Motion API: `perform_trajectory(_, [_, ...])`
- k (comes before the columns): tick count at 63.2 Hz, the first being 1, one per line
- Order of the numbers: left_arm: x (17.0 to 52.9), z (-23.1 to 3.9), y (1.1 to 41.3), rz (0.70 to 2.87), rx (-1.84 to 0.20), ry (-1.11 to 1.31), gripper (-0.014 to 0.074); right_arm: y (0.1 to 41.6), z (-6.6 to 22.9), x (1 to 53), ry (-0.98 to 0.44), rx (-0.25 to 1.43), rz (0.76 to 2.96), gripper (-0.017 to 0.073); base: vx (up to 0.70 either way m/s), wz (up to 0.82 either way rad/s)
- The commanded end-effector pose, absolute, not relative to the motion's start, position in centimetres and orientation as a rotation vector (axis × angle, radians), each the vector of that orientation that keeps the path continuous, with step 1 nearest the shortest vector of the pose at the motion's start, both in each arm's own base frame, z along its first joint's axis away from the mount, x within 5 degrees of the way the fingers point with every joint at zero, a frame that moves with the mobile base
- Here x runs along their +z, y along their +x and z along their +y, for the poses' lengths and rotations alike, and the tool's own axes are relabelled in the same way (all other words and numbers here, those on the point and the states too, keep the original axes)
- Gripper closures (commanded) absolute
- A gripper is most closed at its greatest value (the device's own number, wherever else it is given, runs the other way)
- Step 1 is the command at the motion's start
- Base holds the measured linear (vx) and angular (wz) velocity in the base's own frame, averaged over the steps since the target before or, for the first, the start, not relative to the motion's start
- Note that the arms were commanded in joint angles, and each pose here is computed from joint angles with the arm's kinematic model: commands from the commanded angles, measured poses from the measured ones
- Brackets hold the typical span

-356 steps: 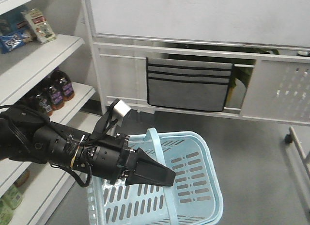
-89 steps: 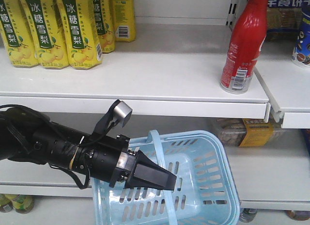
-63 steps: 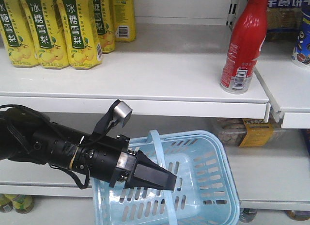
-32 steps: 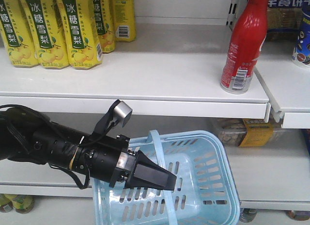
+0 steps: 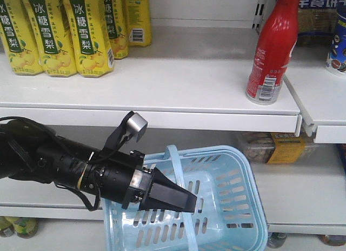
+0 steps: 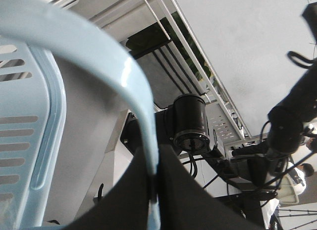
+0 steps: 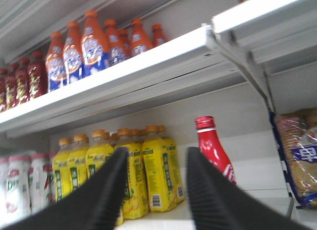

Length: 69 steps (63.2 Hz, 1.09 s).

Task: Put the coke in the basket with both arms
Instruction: 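Close the right gripper around the red Coca-Cola bottle and lift it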

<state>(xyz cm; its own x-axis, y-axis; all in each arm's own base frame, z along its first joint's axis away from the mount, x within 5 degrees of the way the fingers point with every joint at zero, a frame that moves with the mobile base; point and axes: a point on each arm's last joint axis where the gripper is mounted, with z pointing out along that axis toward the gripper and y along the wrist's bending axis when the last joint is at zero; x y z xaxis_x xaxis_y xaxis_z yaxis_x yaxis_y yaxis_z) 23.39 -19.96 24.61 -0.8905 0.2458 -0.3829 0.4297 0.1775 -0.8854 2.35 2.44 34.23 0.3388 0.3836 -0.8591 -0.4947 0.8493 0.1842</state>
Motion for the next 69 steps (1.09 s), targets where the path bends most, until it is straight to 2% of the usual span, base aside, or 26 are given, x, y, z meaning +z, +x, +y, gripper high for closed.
perform_trajectory(1, [27.9,-20.0,22.2,2.102,-2.037,0.743,0.0598,2.9,2.9,35.8,-0.160,0.585,1.121,0.0029,0.00,0.00])
perform_trajectory(5, [27.9,-20.0,22.2,2.102,-2.037,0.743,0.0598,3.5,2.9,36.0,-0.133,0.591,1.156,-0.0064,0.00,0.00])
perform_trajectory(11, [27.9,-20.0,22.2,2.102,-2.037,0.743,0.0598,4.2,3.0,36.3,-0.140,0.581,1.177,-0.0125,0.00,0.00])
perform_trajectory(25, [27.9,-20.0,22.2,2.102,-2.037,0.743,0.0598,7.0,4.1,39.4,-0.304,0.458,1.234,-0.0104,0.00,0.00])
perform_trajectory(40, [27.9,-20.0,22.2,2.102,-2.037,0.743,0.0598,13.1,5.2,42.8,-0.404,0.343,1.327,-0.0087,0.00,0.00])
perform_trajectory(53, [27.9,-20.0,22.2,2.102,-2.037,0.743,0.0598,18.5,5.6,44.3,-0.380,0.285,1.394,-0.0081,0.00,0.00])
perform_trajectory(69, [27.9,-20.0,22.2,2.102,-2.037,0.743,0.0598,23.8,6.4,43.6,-0.366,0.281,1.481,-0.0070,0.00,0.00])
